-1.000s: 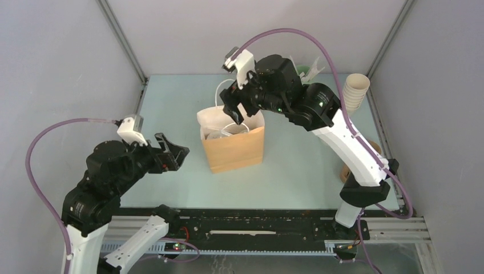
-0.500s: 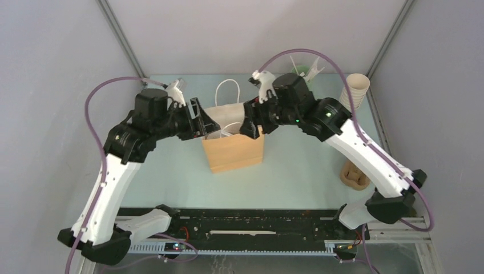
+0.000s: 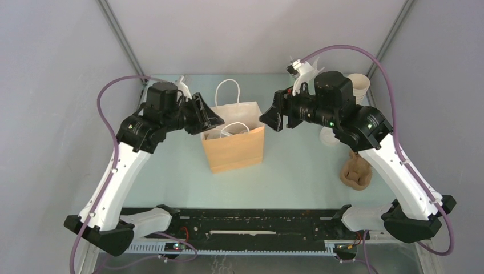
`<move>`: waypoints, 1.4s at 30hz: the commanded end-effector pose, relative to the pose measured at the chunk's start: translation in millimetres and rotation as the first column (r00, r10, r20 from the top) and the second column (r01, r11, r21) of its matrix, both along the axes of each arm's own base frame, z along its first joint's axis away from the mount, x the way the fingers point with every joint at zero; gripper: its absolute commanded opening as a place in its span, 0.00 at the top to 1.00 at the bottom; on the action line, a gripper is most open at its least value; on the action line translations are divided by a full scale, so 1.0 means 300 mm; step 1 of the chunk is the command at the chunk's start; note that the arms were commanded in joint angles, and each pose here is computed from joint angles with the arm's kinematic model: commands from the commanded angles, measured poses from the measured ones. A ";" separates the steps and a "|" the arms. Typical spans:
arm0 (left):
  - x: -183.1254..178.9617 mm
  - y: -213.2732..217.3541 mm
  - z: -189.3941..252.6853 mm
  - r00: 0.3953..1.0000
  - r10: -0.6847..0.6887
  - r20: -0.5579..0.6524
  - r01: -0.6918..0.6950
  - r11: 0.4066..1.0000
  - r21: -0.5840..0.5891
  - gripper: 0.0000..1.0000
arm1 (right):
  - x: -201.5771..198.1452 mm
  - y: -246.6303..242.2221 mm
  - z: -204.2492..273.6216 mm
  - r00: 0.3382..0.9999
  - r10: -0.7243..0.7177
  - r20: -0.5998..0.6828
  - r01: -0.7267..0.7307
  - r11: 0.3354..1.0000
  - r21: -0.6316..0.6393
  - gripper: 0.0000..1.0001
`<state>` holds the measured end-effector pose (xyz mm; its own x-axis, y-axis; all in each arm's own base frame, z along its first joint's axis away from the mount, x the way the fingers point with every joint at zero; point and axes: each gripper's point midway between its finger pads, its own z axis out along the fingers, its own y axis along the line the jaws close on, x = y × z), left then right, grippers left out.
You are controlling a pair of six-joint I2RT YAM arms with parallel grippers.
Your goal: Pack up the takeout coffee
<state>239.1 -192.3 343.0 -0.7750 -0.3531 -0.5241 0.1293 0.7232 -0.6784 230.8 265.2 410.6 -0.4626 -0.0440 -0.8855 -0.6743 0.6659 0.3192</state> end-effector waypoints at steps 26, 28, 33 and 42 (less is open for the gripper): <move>0.041 -0.037 -0.047 0.999 0.045 -0.030 -0.044 0.998 0.042 1.00 | -0.009 -0.060 -0.011 0.999 -0.010 0.046 0.011 1.000 -0.023 0.27; 0.049 -0.038 -0.018 0.999 0.039 -0.005 -0.039 0.999 0.036 1.00 | -0.008 -0.064 -0.013 0.999 -0.015 0.047 0.016 1.000 -0.024 0.27; 0.066 -0.045 0.052 0.999 0.022 0.044 -0.021 0.999 -0.039 1.00 | -0.008 -0.070 -0.012 0.998 -0.022 0.052 0.024 0.999 -0.025 0.27; 0.100 -0.041 0.133 0.996 0.021 0.085 -0.008 0.990 -0.142 1.00 | 0.000 -0.070 -0.021 0.998 -0.027 0.051 0.028 0.999 -0.033 0.27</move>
<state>267.5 -195.0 354.1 -0.7465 -0.4261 -0.5111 0.0897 0.6967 -0.7117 229.3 248.1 394.8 -0.4562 -0.0786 -0.8864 -0.6648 0.6923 0.2807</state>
